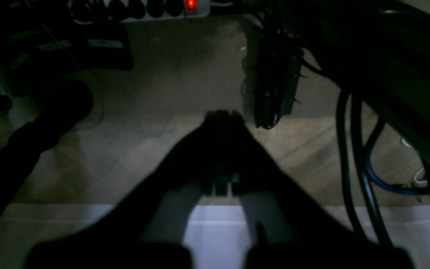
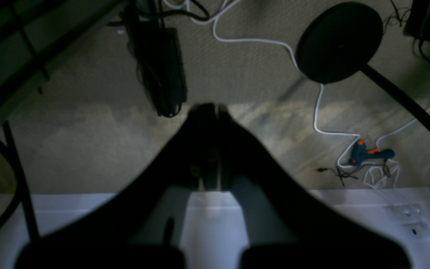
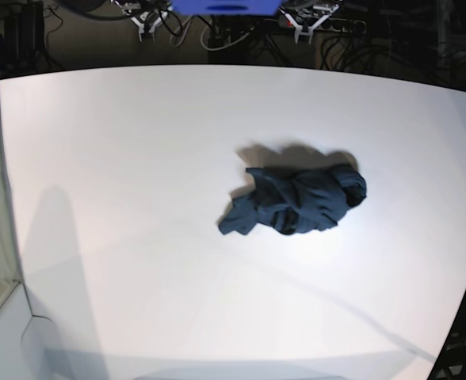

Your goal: Layout the t-shirt on the table in an organized manner, then fold the t-shirt properly

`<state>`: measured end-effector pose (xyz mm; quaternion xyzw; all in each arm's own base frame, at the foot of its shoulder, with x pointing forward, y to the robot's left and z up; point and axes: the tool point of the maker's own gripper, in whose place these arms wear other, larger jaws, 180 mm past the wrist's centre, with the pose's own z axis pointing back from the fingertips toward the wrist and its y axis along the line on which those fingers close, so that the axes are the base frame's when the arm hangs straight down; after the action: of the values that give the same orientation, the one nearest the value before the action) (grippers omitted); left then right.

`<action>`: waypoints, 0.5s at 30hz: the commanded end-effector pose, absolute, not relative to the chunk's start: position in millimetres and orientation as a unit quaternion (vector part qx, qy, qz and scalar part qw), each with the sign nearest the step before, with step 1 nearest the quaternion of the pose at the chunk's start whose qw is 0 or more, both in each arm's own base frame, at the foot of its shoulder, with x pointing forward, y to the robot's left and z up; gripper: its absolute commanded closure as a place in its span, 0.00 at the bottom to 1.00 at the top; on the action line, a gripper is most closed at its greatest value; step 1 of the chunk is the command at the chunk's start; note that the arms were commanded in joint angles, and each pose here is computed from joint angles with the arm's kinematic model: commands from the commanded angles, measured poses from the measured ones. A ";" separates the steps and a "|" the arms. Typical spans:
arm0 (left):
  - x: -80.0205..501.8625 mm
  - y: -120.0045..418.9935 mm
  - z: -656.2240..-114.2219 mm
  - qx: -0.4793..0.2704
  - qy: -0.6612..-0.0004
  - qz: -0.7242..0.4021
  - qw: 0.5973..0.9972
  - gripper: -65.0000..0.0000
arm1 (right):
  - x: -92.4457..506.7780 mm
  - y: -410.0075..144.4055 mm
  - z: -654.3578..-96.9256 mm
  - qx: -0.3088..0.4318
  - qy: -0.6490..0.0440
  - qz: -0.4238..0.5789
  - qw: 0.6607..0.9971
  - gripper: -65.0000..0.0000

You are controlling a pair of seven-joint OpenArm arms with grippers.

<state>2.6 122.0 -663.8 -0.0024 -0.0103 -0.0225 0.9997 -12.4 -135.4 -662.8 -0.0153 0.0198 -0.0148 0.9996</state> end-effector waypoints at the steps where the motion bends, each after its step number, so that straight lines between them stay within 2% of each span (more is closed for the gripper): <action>1: 0.6 121.2 -663.7 0.001 -0.011 -0.024 1.000 1.00 | -13.1 -133.8 -662.8 -0.008 0.019 -0.016 1.000 1.00; 15: 0.9 135.2 -663.6 0.011 -0.011 -0.024 1.000 1.00 | -21.6 -135.8 -662.5 -0.009 0.025 -0.015 1.000 1.00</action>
<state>2.5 135.5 -663.7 0.0089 -0.0101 -0.0252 0.9996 -16.2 -137.1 -662.6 -0.0166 0.0209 -0.0146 0.9995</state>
